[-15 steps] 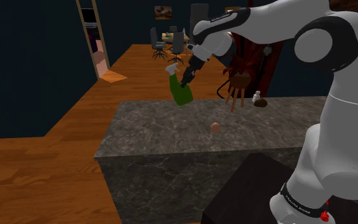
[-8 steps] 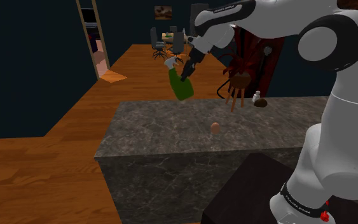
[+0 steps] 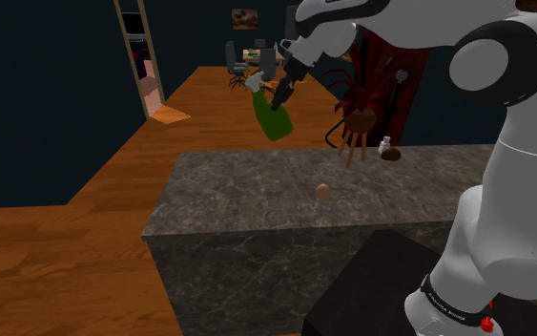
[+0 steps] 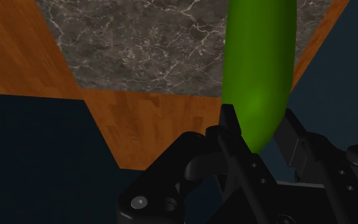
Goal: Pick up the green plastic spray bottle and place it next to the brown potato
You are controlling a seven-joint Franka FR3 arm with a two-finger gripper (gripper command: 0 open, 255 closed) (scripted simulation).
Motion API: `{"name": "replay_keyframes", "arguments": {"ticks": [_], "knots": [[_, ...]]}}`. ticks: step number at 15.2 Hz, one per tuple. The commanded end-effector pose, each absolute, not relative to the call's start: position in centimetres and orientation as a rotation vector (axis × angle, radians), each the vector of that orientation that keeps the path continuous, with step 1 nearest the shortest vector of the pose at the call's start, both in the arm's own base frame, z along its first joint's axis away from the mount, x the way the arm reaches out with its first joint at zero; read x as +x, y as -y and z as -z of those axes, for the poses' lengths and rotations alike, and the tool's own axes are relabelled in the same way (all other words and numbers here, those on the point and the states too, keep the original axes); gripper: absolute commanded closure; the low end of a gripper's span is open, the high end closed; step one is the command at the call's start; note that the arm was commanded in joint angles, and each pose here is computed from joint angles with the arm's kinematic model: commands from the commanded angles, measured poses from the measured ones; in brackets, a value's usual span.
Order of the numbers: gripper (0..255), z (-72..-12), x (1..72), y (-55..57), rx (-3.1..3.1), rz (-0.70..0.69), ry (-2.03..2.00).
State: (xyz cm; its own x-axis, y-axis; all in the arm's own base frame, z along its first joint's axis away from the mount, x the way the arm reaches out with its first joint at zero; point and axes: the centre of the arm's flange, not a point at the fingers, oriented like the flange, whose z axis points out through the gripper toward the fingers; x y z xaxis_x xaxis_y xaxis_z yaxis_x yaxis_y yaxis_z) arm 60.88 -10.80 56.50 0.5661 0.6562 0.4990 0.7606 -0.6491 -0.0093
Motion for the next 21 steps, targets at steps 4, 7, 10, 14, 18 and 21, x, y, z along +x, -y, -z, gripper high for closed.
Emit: {"name": "replay_keyframes", "arguments": {"ticks": [4, 7, 10, 14, 18, 21], "knots": [[255, -59.1, 60.9, 10.9, -2.576, 0.683, 1.184], [255, -60.7, 60.9, 10.9, -2.576, 0.683, 1.184], [255, -62.1, 60.9, 10.9, -2.576, 0.683, 1.184], [255, -60.5, 58.6, 15.4, -2.576, 0.683, 1.184], [255, -59.0, 56.3, 19.9, -2.576, 0.683, 1.184], [255, -57.8, 54.6, 23.2, -2.576, 0.683, 1.184]]}}
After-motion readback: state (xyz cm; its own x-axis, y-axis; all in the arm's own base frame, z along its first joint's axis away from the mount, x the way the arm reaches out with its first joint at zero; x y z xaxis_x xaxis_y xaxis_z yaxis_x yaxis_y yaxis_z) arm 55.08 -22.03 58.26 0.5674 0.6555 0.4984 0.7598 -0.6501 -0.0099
